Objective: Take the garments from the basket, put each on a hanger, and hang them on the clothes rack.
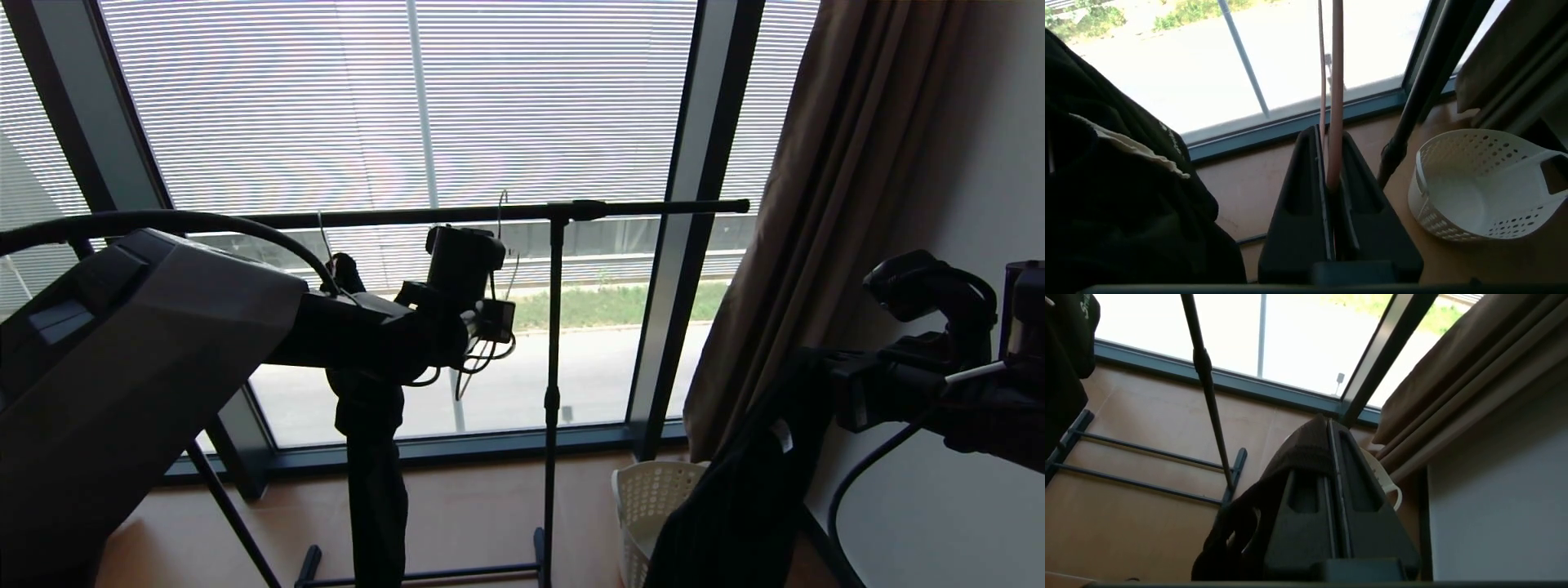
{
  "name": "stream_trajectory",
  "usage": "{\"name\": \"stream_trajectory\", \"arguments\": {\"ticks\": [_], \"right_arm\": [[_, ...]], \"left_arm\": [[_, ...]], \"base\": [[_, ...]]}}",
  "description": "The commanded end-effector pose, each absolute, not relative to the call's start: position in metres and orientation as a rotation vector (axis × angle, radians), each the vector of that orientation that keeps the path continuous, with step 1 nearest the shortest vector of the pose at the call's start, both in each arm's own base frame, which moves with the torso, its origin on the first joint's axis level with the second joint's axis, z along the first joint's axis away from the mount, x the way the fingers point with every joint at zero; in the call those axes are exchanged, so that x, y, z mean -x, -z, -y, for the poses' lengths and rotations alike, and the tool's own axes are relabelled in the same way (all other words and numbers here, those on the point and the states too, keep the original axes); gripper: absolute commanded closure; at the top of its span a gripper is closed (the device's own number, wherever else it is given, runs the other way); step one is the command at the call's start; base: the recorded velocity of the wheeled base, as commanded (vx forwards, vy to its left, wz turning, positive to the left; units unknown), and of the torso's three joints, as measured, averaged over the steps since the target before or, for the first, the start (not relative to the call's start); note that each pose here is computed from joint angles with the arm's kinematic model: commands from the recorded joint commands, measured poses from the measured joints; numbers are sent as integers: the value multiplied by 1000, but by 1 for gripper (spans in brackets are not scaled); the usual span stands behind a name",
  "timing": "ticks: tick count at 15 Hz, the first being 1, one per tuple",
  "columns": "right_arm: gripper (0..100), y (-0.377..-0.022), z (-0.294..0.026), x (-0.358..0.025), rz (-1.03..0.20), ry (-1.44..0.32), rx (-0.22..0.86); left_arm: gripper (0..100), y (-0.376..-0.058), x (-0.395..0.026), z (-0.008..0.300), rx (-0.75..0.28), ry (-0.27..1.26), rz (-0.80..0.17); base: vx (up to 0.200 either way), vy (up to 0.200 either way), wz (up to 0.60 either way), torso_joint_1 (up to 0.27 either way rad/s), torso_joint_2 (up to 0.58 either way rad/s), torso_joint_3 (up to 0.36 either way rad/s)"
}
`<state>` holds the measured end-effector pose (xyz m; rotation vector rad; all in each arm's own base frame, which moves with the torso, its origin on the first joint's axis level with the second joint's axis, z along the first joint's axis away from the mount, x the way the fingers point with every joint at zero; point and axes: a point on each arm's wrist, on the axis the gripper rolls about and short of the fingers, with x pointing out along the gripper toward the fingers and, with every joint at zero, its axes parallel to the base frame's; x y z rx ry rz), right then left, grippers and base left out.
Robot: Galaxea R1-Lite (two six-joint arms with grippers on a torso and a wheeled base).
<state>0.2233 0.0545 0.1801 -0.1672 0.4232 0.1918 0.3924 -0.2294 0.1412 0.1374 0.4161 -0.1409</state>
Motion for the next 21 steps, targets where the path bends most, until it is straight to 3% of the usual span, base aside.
{"name": "stream_trajectory", "arguments": {"ticks": [1, 17, 21], "right_arm": [[100, -178, -55, -225, -433, -192, 169], [100, -175, -56, -227, -443, -193, 171], [100, -174, -56, -228, -448, -194, 173]], "left_arm": [[100, -155, -385, 226, -129, 144, -396], [100, -186, -305, 192, -179, 195, -422], [100, -195, -258, 163, -208, 295, -433]], "base": [[0, 0, 0, 0, 0, 0], [0, 0, 0, 0, 0, 0], [0, 0, 0, 0, 0, 0]]}}
